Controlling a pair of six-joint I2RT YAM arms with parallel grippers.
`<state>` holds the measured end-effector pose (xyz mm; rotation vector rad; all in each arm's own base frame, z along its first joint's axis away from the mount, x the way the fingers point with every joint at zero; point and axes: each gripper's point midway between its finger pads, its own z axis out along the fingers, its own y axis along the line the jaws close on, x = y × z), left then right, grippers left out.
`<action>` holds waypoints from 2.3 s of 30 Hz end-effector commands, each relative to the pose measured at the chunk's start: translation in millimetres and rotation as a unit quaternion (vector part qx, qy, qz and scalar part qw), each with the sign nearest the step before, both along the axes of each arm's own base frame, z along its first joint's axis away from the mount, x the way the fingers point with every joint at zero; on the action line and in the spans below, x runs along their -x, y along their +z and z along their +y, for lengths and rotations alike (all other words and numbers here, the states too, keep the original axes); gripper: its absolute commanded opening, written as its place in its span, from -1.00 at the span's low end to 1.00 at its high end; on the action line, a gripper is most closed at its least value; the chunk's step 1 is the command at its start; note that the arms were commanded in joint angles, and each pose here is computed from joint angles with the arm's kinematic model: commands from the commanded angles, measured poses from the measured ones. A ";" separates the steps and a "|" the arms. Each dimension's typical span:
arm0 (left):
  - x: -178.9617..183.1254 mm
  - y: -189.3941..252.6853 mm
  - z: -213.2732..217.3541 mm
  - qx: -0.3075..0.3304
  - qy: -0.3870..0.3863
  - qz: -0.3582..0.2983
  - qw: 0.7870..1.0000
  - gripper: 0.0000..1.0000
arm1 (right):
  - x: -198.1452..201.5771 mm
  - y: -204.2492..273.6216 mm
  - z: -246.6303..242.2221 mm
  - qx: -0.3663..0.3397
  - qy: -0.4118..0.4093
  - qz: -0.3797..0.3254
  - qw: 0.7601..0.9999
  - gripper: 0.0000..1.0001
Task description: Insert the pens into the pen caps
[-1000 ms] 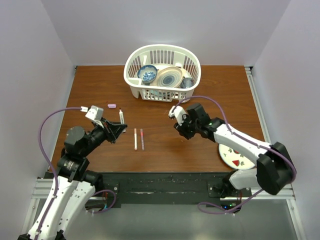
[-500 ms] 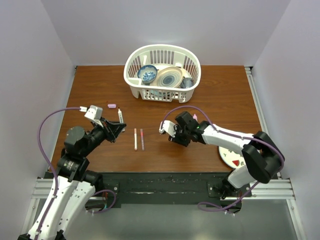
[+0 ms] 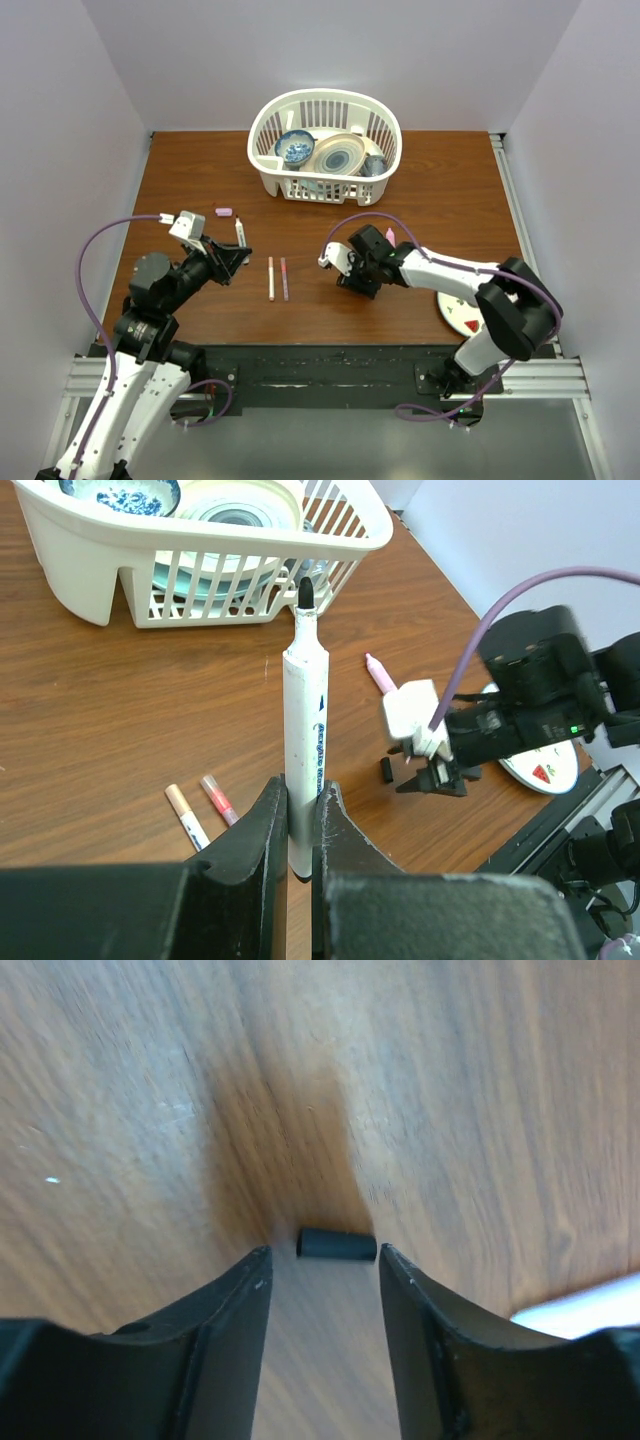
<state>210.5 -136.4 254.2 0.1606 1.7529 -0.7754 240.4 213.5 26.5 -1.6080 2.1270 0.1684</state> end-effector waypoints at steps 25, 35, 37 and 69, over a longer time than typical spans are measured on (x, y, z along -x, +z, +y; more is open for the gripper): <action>4.2 23.0 1.5 0.013 0.001 -0.035 0.999 -1.00 | -9.5 50.1 -26.7 -0.193 -0.802 0.053 0.562 -0.18; 4.2 22.3 1.8 0.013 0.002 -0.034 0.999 -1.00 | -23.3 28.0 -10.5 -0.163 -0.814 0.056 0.555 -0.25; 4.6 23.3 2.4 0.013 0.004 -0.036 0.999 -1.00 | -23.6 22.4 -10.2 -0.157 -0.816 0.055 0.554 -0.23; 3.5 22.8 5.3 0.013 0.014 -0.035 0.999 -1.00 | -15.9 -31.3 -18.6 -0.125 -0.788 0.040 0.602 -0.90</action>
